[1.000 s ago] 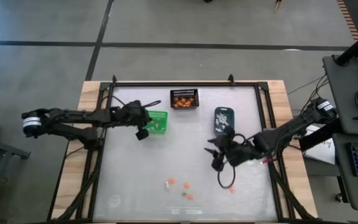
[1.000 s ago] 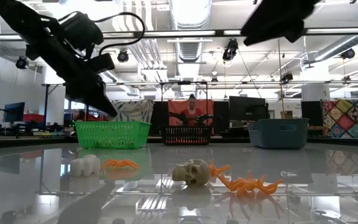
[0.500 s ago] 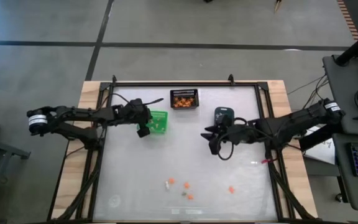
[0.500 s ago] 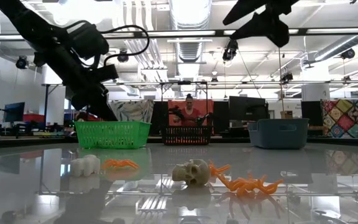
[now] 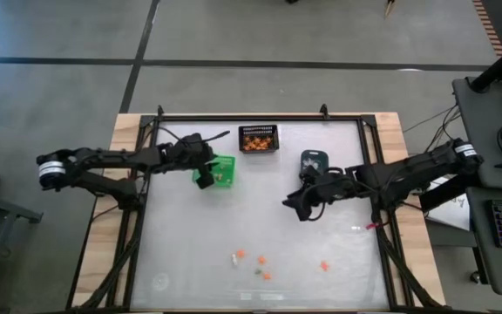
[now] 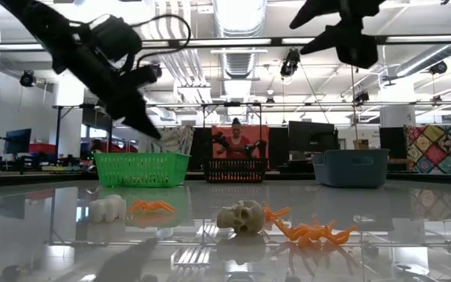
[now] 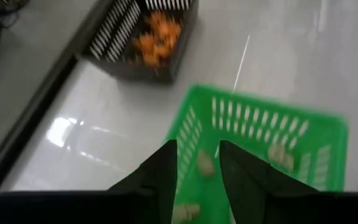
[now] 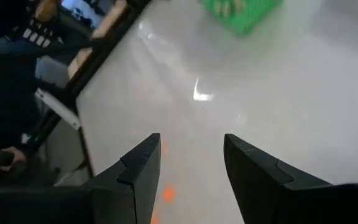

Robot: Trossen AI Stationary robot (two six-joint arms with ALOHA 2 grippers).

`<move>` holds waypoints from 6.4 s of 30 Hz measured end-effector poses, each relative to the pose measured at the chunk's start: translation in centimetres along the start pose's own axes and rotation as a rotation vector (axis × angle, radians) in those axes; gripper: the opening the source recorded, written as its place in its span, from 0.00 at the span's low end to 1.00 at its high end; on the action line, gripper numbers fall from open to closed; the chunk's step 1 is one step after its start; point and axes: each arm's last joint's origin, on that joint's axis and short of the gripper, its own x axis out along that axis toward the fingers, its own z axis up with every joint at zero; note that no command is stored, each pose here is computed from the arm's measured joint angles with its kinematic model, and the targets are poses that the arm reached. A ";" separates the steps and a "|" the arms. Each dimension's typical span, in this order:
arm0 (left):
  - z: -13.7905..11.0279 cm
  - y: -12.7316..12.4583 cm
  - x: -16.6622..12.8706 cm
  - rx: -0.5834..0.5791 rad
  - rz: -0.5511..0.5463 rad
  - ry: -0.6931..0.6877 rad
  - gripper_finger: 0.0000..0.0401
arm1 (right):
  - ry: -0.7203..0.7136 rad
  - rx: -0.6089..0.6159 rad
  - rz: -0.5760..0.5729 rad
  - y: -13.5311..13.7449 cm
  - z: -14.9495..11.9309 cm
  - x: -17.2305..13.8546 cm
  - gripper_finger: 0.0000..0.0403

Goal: Sort Halloween decoration
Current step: Put the orange spider toy into the black bin

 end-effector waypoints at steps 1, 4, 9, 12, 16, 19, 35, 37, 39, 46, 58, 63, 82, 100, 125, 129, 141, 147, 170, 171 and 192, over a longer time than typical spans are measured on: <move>0.5 0.1 -0.2 -0.008 0.002 -0.017 0.26 | 0.027 0.026 0.002 0.0 -0.2 0.1 0.41; 1.6 0.0 -0.8 -0.019 -0.002 -0.063 0.25 | 0.119 0.096 0.017 0.1 -1.1 0.9 0.41; 3.3 -0.7 -2.3 -0.012 -0.023 -0.185 0.23 | 0.295 0.199 -0.004 0.1 -2.9 2.8 0.41; 4.1 -1.3 -3.4 0.000 -0.046 -0.268 0.22 | 0.412 0.243 -0.034 0.0 -4.3 3.9 0.41; 4.8 -2.6 -4.8 0.026 -0.123 -0.365 0.21 | 0.552 0.215 -0.060 0.1 -6.4 4.7 0.41; 5.2 -3.7 -5.3 0.036 -0.208 -0.413 0.21 | 0.633 0.142 -0.096 0.2 -8.1 4.5 0.41; 6.6 -8.3 -6.4 0.011 -0.392 -0.599 0.21 | 0.851 -0.012 -0.287 1.5 -17.1 1.2 0.41; 6.7 -8.3 -6.4 0.009 -0.393 -0.611 0.21 | 0.870 -0.135 -0.230 1.8 -18.5 1.4 0.41; 6.8 -8.4 -6.3 0.006 -0.393 -0.619 0.21 | 0.898 -0.264 -0.167 2.0 -20.0 1.6 0.41; 6.7 -8.6 -5.8 0.007 -0.392 -0.602 0.21 | 0.913 -0.498 -0.108 1.5 -23.2 2.9 0.27; 6.5 -9.1 -4.5 0.027 -0.387 -0.580 0.21 | 0.835 -0.593 -0.080 1.7 -22.8 2.9 0.02; 6.5 -9.3 -4.2 0.042 -0.382 -0.580 0.21 | 0.779 -0.614 -0.079 1.9 -22.0 2.8 0.02; 6.4 -9.6 -3.3 0.067 -0.370 -0.577 0.21 | 0.462 -0.797 -0.388 -0.3 -17.5 4.1 0.02; 7.7 -13.0 2.7 0.053 -0.457 -0.587 0.21 | 0.455 -0.658 -0.313 0.7 -17.7 -0.5 0.02; 9.1 -14.1 3.9 0.068 -0.479 -0.597 0.21 | 0.398 -0.571 -0.408 -5.8 -21.2 0.0 0.02; 9.0 -14.4 3.8 0.070 -0.485 -0.597 0.21 | 0.345 -0.563 -0.370 -5.6 -21.2 0.3 0.02; 8.6 -15.4 3.8 0.106 -0.506 -0.585 0.21 | 0.055 -0.736 -0.177 -2.9 -19.6 1.6 0.02; 8.9 -15.8 3.3 0.115 -0.515 -0.626 0.21 | 0.068 -0.905 -0.125 -3.0 -19.6 0.3 0.02; 10.0 -15.3 2.7 -0.054 -0.427 -0.726 0.21 | 0.018 -1.090 0.065 -10.7 -21.4 -1.7 0.02; 10.0 -15.3 2.7 -0.059 -0.428 -0.726 0.21 | 0.020 -1.085 0.064 -10.7 -21.5 -1.7 0.02; 10.1 -15.1 2.7 -0.109 -0.402 -0.722 0.21 | 0.032 -0.823 0.065 -10.6 -21.9 -1.2 0.46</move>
